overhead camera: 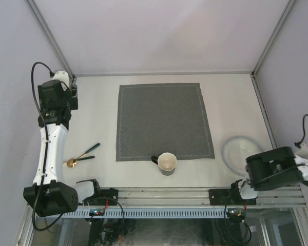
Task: Set the dinner table for one person
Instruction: Pick up the plate at the center of the board.
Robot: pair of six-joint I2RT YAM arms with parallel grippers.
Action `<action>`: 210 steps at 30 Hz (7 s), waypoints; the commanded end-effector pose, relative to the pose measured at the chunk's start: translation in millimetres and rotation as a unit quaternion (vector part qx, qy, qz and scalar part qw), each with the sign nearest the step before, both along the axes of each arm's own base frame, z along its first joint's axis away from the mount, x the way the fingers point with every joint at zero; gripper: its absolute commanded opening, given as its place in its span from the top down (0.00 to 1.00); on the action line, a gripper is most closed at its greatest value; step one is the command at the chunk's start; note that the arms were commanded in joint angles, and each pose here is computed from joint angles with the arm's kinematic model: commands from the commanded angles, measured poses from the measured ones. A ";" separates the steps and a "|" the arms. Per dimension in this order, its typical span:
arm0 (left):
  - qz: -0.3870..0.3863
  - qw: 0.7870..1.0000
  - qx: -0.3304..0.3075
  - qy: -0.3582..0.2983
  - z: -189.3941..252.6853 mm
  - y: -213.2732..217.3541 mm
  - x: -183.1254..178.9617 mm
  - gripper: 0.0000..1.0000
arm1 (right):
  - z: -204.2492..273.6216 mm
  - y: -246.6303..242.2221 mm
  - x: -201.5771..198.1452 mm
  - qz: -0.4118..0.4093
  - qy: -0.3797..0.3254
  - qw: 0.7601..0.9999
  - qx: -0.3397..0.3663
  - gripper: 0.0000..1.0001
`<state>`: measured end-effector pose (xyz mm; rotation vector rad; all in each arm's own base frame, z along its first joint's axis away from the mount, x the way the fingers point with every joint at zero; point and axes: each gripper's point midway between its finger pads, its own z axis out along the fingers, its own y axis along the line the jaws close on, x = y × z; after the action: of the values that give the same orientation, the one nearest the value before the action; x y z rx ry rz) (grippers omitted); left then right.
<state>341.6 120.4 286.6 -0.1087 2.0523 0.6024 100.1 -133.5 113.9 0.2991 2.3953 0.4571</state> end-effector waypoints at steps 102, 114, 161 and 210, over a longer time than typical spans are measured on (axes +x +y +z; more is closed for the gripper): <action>-0.003 0.996 -0.075 -0.052 -51.0 -11.1 -24.7 0.06 | -49.5 134.1 74.5 0.367 0.251 0.777 -0.445 0.00; 0.001 0.996 -0.071 -0.049 -51.0 -8.6 -23.4 0.06 | -49.8 127.0 79.0 0.383 0.258 0.733 -0.500 0.05; 0.000 0.996 -0.073 -0.049 -47.9 -9.4 -22.7 0.06 | -85.2 104.9 79.3 0.384 0.277 0.689 -0.549 0.57; 0.004 0.997 -0.072 -0.037 -56.2 -7.2 -19.8 0.06 | -25.5 148.5 210.0 0.266 0.052 0.726 -0.632 1.00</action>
<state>317.4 108.6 215.3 -0.1946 2.0786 0.4339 283.1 -2.0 69.4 -1.0787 2.4129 -1.0281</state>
